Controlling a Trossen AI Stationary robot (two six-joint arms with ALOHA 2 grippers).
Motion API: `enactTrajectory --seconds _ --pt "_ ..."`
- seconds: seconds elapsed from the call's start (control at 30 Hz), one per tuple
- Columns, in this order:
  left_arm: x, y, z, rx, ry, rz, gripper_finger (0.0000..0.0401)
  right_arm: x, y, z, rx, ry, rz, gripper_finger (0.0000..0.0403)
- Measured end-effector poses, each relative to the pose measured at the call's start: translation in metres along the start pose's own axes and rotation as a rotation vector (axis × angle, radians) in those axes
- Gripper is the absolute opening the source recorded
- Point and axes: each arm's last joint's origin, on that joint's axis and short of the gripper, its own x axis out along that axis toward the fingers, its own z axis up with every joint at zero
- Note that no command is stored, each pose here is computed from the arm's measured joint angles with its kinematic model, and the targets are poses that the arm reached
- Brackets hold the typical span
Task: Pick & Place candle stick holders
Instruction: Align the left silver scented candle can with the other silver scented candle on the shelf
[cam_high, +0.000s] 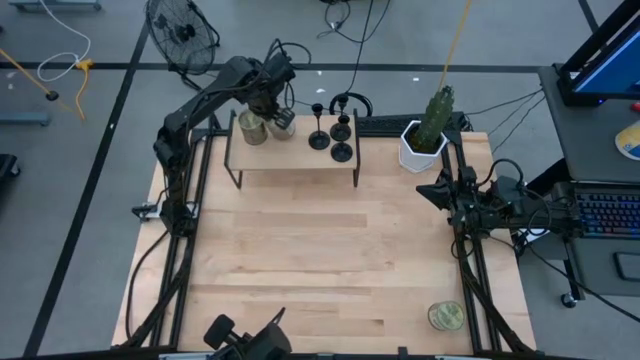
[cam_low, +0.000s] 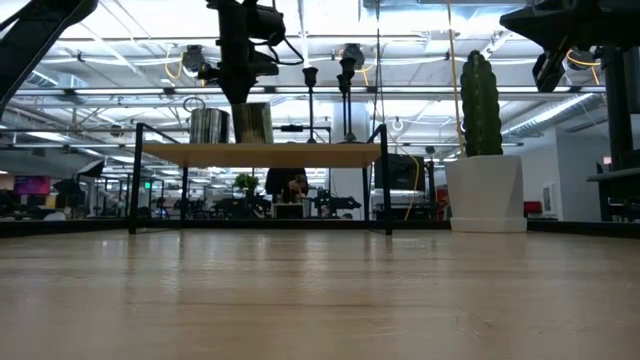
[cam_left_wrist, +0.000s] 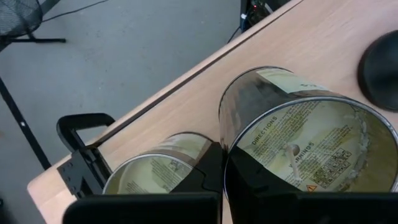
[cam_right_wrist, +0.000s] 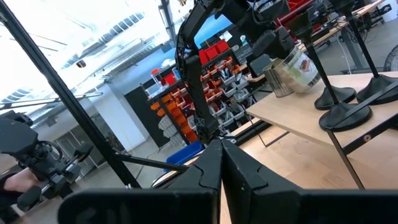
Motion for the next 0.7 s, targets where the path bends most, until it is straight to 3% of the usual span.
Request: enactTrajectory --seconds 0.7 --pt "0.012 -0.005 0.004 0.005 0.031 -0.018 0.0 0.0 0.0 0.0 0.003 0.0 0.0 0.0"
